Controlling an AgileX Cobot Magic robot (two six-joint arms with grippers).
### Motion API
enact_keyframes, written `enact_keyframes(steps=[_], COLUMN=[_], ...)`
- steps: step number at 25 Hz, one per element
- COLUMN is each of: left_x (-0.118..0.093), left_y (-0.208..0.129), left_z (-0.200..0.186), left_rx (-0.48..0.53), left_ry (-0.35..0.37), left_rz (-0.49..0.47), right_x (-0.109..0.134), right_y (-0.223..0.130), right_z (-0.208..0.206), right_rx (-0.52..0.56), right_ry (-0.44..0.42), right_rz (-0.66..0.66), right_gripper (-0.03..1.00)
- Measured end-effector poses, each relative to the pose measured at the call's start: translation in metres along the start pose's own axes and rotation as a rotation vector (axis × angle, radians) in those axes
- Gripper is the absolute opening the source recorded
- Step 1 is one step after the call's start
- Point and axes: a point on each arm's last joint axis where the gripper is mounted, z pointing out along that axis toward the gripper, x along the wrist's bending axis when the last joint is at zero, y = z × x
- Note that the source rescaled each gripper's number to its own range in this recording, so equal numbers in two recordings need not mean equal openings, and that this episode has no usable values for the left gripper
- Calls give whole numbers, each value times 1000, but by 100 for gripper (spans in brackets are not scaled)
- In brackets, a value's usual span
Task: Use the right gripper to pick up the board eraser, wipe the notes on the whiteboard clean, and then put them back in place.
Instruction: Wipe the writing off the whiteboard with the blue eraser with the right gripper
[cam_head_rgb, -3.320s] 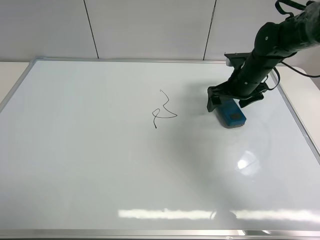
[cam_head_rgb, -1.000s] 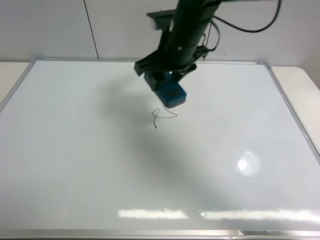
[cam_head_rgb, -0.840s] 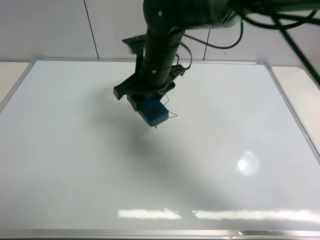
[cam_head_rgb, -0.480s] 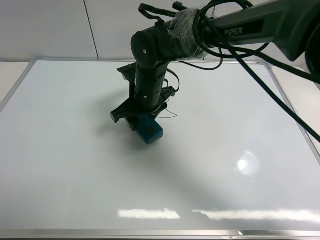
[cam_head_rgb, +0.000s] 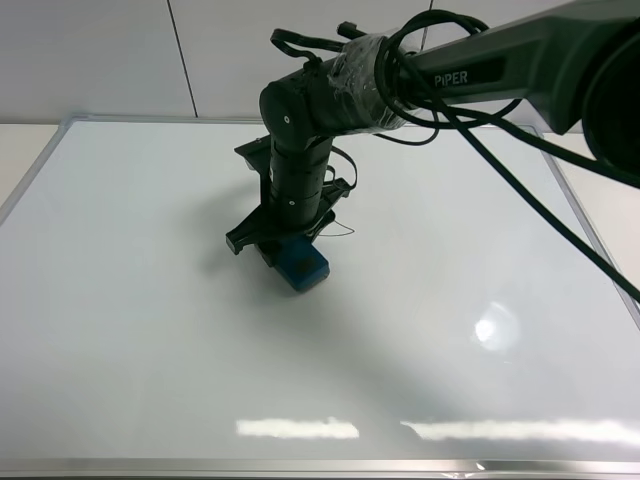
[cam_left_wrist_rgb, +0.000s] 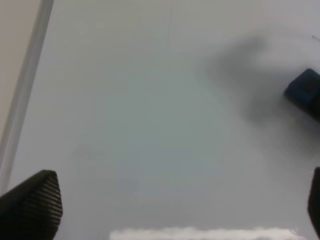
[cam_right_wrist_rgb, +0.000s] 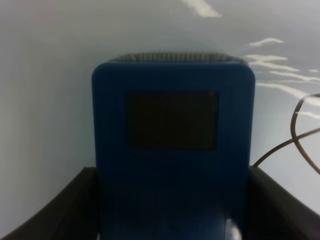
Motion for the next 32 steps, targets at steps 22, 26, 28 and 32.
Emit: enact_keyframes(steps=[22,26,28,32], left_x=[0,0,0,0], left_y=[0,0,0,0], left_z=[0,0,0,0], left_rx=[0,0,0,0], left_ry=[0,0,0,0], left_rz=[0,0,0,0], right_x=[-164,-170,-167,-146], right_y=[-9,-11,-10,-5], right_z=[-7,-7,-7,-6], right_rx=[-7,0,0,-1], right_ry=[-108,-118,-118,-123], right_rz=[334,339,329,259], right_gripper=[1,1,1,1])
